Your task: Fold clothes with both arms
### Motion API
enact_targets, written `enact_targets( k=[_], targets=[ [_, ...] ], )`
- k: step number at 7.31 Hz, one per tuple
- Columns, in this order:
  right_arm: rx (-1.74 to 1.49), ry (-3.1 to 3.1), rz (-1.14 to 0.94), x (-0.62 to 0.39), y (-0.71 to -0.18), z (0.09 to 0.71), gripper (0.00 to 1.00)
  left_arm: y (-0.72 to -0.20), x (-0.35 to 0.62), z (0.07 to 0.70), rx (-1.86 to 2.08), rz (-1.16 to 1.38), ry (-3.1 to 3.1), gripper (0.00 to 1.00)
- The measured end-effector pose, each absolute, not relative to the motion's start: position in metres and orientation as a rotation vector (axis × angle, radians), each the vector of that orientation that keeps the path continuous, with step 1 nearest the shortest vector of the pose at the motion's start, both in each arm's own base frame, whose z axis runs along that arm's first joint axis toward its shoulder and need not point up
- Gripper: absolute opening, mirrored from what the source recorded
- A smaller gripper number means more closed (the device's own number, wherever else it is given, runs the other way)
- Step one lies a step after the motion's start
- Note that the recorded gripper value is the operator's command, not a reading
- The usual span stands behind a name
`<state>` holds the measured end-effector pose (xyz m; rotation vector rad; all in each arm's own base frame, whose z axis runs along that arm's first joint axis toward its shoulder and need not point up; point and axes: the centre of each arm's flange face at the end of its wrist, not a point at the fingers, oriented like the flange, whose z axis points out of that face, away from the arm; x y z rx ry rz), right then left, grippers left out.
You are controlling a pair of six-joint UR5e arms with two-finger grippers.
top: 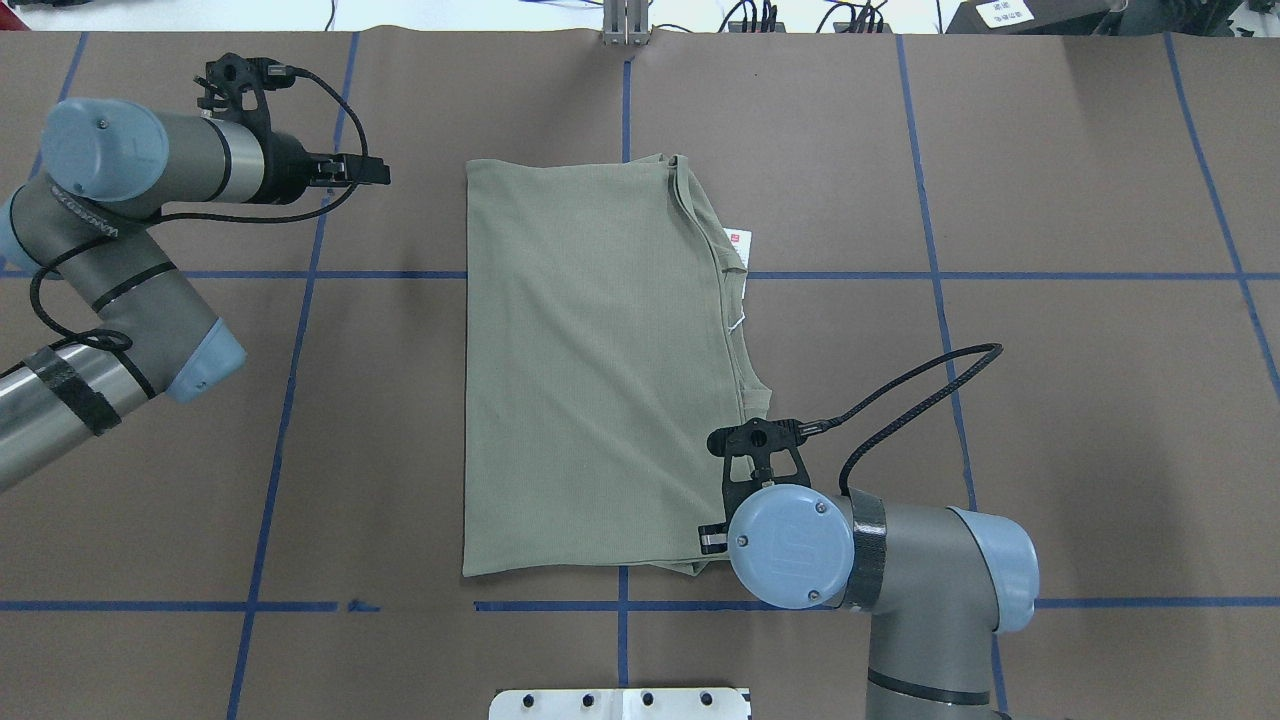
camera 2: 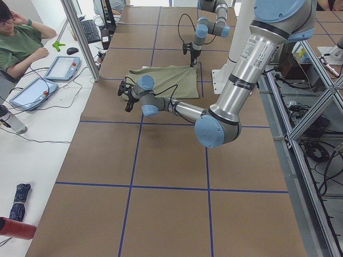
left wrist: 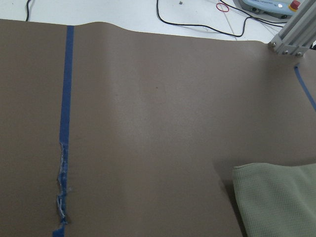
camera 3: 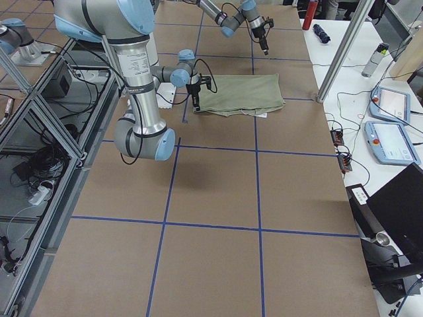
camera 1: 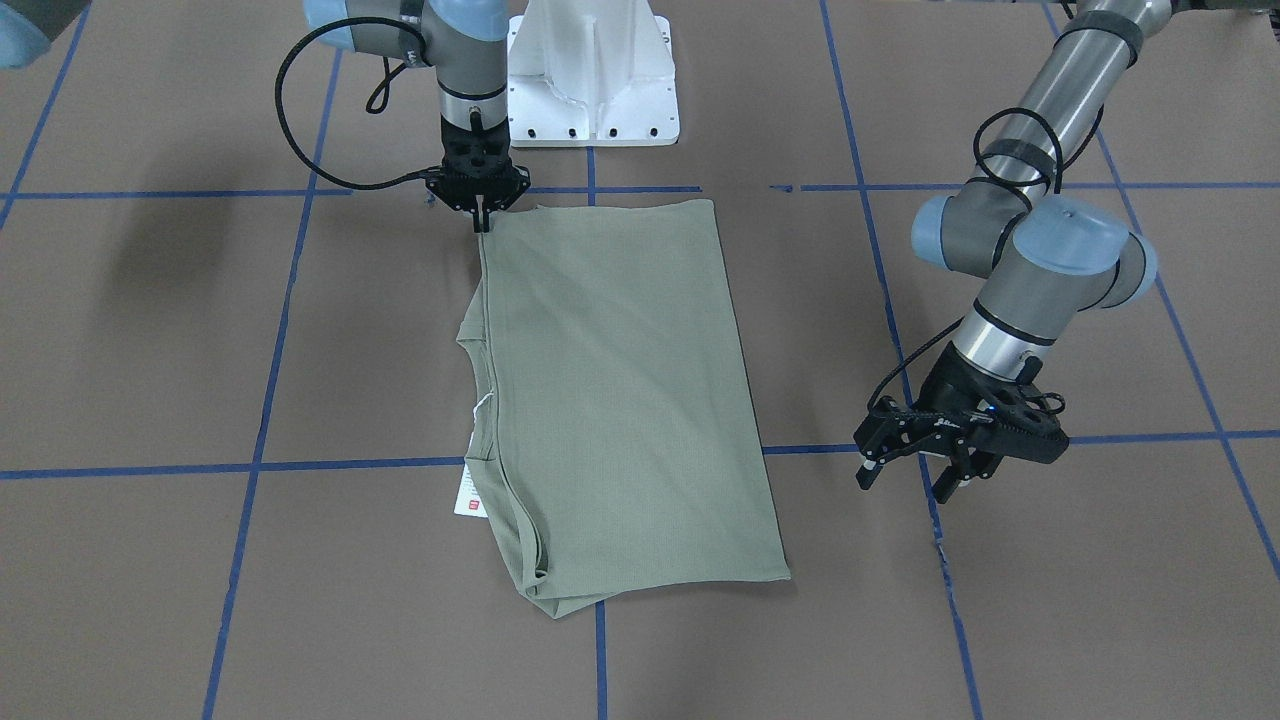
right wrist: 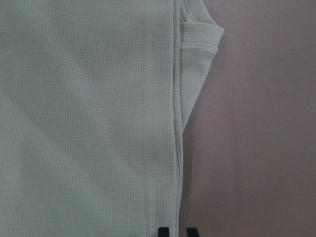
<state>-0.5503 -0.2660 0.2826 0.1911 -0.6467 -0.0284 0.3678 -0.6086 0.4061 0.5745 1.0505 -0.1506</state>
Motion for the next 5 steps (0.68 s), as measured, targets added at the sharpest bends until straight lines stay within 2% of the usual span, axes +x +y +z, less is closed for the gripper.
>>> enact_targets(
  k=[3,5],
  targets=[
    [0.238,-0.797,0.053,-0.523,-0.318,0.253,1.00,-0.602,0.369,0.393,0.543,-0.146,1.095,1.00],
    [0.211,-1.011,0.221,-0.505,-0.327,0.241,1.00,-0.567,0.381,0.362,0.489,-0.178,1.189,1.00]
  ],
)
